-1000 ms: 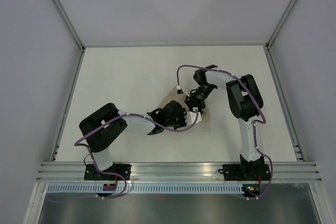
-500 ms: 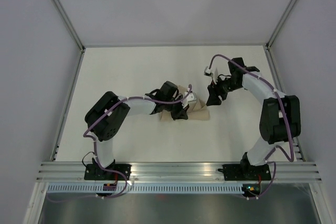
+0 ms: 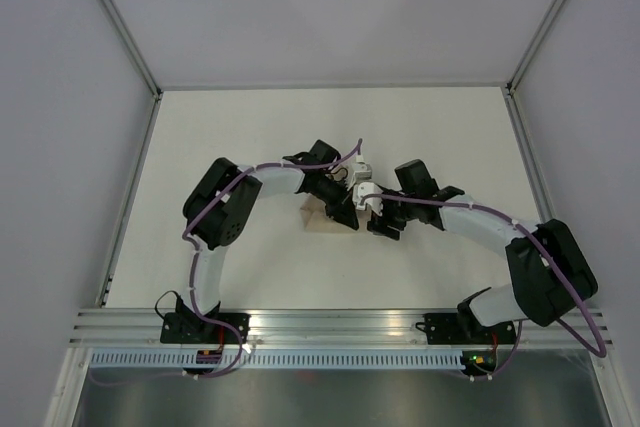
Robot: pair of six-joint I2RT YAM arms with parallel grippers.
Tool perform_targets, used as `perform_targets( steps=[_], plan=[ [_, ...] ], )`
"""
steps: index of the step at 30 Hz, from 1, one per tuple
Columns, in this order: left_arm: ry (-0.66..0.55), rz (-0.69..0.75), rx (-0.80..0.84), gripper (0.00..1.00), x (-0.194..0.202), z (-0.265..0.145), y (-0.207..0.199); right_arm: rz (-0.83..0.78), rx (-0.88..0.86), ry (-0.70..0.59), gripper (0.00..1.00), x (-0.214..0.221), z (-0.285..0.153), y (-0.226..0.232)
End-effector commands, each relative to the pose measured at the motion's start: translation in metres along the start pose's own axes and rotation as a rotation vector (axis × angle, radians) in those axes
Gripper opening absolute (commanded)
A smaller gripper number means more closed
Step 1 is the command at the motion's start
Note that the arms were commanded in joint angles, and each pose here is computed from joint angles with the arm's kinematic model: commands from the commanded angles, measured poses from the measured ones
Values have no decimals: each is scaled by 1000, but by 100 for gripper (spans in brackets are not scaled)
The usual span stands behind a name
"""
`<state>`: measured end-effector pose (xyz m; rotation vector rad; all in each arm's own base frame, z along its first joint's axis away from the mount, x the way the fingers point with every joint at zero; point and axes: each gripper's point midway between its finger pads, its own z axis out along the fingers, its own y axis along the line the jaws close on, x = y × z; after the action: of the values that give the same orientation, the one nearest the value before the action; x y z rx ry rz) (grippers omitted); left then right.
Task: Fold the napkin, place the utensils inside, and roll it up
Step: Roll the napkin at the center of the board.
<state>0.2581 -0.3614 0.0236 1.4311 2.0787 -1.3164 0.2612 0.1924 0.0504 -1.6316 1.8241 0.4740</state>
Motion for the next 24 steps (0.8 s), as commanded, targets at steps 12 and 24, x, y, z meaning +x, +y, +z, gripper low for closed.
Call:
perform_targets(
  steps=[12,24],
  plan=[
    [106,-144,72,4,33,10,-6,-151,22,52,37,1,37,4],
    [-66,73,-140,35,-44,-26,0,-64,-142,139,2,16,40,29]
  ],
)
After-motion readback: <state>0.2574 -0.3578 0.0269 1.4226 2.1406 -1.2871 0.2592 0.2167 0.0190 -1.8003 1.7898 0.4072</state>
